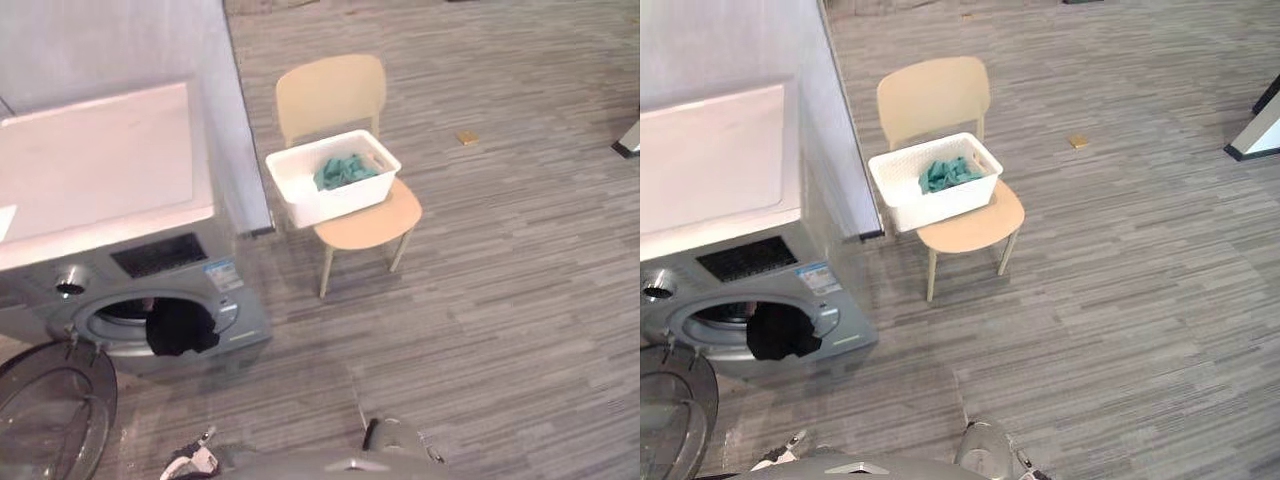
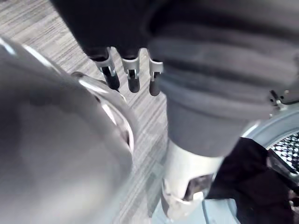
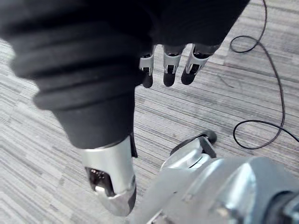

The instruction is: Pick up the laundry basket with both hands and put the clothes into the washing machine.

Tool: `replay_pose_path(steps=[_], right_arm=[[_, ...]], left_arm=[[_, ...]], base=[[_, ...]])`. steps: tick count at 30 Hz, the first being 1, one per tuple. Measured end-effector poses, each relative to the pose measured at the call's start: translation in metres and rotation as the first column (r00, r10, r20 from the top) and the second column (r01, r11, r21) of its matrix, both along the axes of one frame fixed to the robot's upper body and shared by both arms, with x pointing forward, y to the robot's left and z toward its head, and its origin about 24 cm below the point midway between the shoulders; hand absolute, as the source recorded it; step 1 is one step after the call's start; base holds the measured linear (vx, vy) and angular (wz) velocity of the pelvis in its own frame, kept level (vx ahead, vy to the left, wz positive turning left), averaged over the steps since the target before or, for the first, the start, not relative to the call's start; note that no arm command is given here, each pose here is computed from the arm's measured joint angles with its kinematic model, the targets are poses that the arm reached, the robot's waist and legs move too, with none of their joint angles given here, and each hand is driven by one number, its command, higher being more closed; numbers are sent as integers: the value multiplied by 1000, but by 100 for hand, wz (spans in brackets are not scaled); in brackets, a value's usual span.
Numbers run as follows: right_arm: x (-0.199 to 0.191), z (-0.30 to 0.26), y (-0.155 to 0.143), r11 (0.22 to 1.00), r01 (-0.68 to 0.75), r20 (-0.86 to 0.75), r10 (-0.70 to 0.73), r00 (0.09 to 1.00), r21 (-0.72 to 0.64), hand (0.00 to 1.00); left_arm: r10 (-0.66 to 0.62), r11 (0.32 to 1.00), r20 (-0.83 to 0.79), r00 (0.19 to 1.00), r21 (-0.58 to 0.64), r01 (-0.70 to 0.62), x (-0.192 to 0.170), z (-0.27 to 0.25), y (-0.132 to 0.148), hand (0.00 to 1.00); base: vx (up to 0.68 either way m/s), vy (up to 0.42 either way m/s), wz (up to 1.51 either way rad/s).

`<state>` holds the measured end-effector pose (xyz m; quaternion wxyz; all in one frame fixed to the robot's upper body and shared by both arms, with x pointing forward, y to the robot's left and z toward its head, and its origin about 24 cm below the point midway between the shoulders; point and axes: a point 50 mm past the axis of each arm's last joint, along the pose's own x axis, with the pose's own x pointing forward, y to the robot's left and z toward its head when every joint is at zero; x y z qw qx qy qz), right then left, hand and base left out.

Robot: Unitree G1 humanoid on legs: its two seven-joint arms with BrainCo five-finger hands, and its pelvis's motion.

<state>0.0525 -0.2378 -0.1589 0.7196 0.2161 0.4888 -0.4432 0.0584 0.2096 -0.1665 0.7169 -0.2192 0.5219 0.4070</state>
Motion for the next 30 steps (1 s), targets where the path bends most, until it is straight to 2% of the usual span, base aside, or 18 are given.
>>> replay_pose_path(steps=[4,9,13,18,23,27,30], right_arm=[[20,4,3,997,-77,41,78,996,-20,0],[53,12,11,984,-174,113,178,978,-44,0],[63,11,28,987,-160,153,158,976,0,0],[56,8,26,984,-177,133,175,975,3,0],[28,2,21,983,-182,80,180,980,7,0],[10,2,9,987,-162,31,162,986,-9,0],[-10,-3,14,989,-144,-26,145,989,26,0]], left_arm=[[-42,999,63,997,-2,42,14,3,-7,0],[-69,998,56,996,-2,69,7,2,-12,0],[-51,999,50,997,0,51,4,2,-7,0],[-21,1000,-28,999,-17,20,-16,-3,-7,0],[-101,994,-14,995,44,101,-8,2,7,0],[-155,987,52,987,48,153,21,6,-1,0],[-182,983,110,977,45,178,36,9,-9,0]], base=[[130,-89,-17],[253,105,-34],[338,132,-45],[254,80,-29],[248,-113,12],[242,-276,89],[345,-712,103]])
